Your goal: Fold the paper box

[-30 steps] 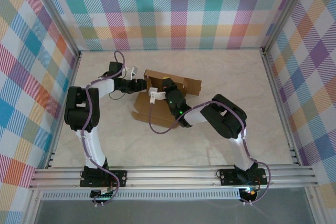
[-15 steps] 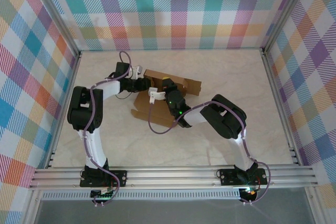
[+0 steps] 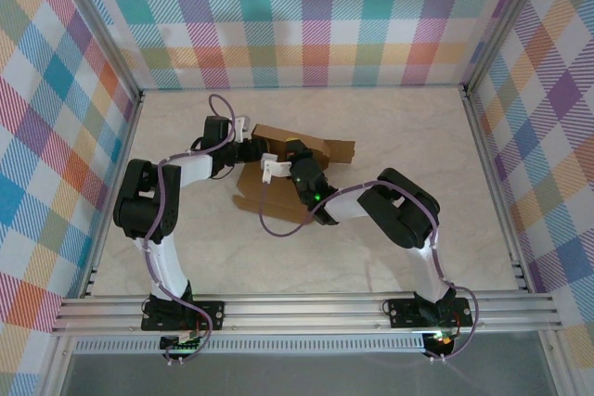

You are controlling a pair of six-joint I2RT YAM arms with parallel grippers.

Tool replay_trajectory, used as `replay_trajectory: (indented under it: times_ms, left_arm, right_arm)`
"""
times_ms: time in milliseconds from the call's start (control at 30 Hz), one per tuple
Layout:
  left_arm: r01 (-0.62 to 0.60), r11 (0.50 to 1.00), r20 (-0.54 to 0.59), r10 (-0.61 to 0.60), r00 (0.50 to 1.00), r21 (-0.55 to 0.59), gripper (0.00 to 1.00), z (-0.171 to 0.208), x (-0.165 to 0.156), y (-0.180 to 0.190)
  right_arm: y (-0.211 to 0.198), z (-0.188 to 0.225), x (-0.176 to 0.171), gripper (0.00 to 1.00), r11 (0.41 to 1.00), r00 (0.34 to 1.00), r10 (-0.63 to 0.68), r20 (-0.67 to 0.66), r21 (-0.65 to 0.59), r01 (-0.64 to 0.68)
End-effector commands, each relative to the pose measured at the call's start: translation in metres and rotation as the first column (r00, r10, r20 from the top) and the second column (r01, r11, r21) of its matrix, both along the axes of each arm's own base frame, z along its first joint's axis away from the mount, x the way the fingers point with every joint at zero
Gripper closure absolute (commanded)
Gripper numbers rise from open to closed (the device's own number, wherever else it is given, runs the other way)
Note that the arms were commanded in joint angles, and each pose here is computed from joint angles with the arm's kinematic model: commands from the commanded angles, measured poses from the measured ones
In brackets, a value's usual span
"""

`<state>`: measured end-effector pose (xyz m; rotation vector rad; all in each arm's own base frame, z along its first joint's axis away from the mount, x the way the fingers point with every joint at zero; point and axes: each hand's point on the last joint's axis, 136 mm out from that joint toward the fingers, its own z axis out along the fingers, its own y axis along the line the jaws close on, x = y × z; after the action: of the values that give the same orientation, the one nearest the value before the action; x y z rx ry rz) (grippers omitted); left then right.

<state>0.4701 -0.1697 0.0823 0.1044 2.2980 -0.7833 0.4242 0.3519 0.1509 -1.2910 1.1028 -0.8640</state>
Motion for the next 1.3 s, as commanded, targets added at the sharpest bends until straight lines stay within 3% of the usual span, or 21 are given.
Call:
replay_trajectory:
  times_ms: [0, 100, 167, 467, 900, 1100, 1267]
  left_arm:
    - [0.019, 1.000, 0.122, -0.019, 0.992, 0.008, 0.52, 0.028, 0.008, -0.005]
    - [0.026, 1.000, 0.123, -0.026, 0.992, 0.004, 0.55, 0.028, 0.008, -0.006]
    - [0.034, 0.999, 0.122, -0.034, 0.992, 0.000, 0.65, 0.028, 0.007, -0.007]
    - [0.034, 0.999, 0.127, -0.035, 0.991, 0.003, 0.72, 0.029, 0.008, -0.010]
    - [0.005, 1.000, 0.188, -0.007, 0.982, 0.008, 0.74, 0.035, 0.010, -0.010]
    - [0.007, 0.999, 0.185, 0.000, 0.983, -0.033, 0.85, 0.039, 0.011, -0.017]
    - [0.006, 1.000, 0.175, -0.001, 0.985, -0.023, 0.88, 0.035, 0.010, -0.016]
  right_arm:
    - [0.008, -0.036, -0.010, 1.00, 0.998, 0.990, 0.035, -0.136, -0.039, -0.041]
    - [0.007, -0.042, -0.010, 1.00, 0.998, 0.986, 0.032, -0.165, -0.041, -0.039]
    - [0.006, -0.045, -0.010, 1.00, 0.998, 0.984, 0.028, -0.177, -0.042, -0.036]
    - [0.005, -0.045, -0.008, 1.00, 0.999, 0.979, 0.020, -0.201, -0.031, -0.027]
    - [0.006, -0.046, -0.009, 1.00, 1.000, 0.966, 0.021, -0.258, 0.011, -0.019]
    - [0.006, -0.048, -0.011, 1.00, 1.000, 0.955, 0.020, -0.296, 0.019, -0.015]
    - [0.007, -0.045, -0.010, 1.00, 0.999, 0.955, 0.017, -0.295, 0.039, -0.006]
